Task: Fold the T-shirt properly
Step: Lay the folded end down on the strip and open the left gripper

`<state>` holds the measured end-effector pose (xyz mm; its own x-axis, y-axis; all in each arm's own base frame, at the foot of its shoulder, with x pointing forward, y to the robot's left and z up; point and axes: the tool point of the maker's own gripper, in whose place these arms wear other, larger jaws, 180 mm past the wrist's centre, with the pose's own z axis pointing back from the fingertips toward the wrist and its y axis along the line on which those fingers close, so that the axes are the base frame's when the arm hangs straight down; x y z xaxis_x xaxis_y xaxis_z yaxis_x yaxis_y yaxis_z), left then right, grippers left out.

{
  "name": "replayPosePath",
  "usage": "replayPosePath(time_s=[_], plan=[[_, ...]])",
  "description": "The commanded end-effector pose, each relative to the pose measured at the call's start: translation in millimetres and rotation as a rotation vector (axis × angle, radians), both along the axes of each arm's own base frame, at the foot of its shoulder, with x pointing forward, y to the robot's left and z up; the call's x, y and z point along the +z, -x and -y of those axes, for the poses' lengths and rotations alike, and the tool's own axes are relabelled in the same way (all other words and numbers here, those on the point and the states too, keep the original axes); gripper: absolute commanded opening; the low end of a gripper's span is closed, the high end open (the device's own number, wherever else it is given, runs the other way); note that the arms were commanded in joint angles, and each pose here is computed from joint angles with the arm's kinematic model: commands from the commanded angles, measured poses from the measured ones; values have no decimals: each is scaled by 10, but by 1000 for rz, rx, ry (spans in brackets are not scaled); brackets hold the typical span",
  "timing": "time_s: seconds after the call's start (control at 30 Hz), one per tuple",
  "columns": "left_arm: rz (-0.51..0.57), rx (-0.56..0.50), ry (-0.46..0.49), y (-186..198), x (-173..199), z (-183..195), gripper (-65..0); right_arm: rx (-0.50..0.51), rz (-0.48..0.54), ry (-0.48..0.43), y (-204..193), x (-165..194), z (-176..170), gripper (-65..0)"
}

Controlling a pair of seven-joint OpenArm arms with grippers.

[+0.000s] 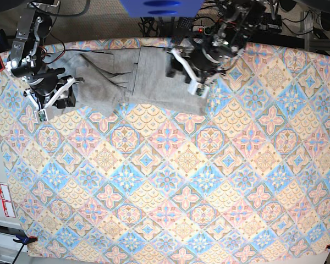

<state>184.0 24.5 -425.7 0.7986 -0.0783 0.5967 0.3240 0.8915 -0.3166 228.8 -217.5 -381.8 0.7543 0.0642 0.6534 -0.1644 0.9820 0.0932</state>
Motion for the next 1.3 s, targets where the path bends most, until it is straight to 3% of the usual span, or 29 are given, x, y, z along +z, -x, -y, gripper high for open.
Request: replayPosePath(time_s=[0.0, 0.2, 0.53, 0.93, 1.17, 1.27], plan=[[41, 9, 7, -66, 113, -58, -300, 12, 42, 6, -64, 111, 18, -469], [56, 99, -68, -201, 83, -541, -300, 13, 43, 5, -69, 113, 13, -469], [-51, 115, -120, 31, -268, -719, -300, 13, 43, 5, -69, 113, 13, -469], [-128, 141, -101, 168, -503, -614, -300, 13, 40, 6, -62, 107, 13, -469], [-139, 89, -60, 247, -505, -324, -301, 13, 40, 6, -62, 107, 13, -469], [-128, 72, -54, 208, -483, -265, -363, 13, 40, 6, -62, 107, 13, -469]])
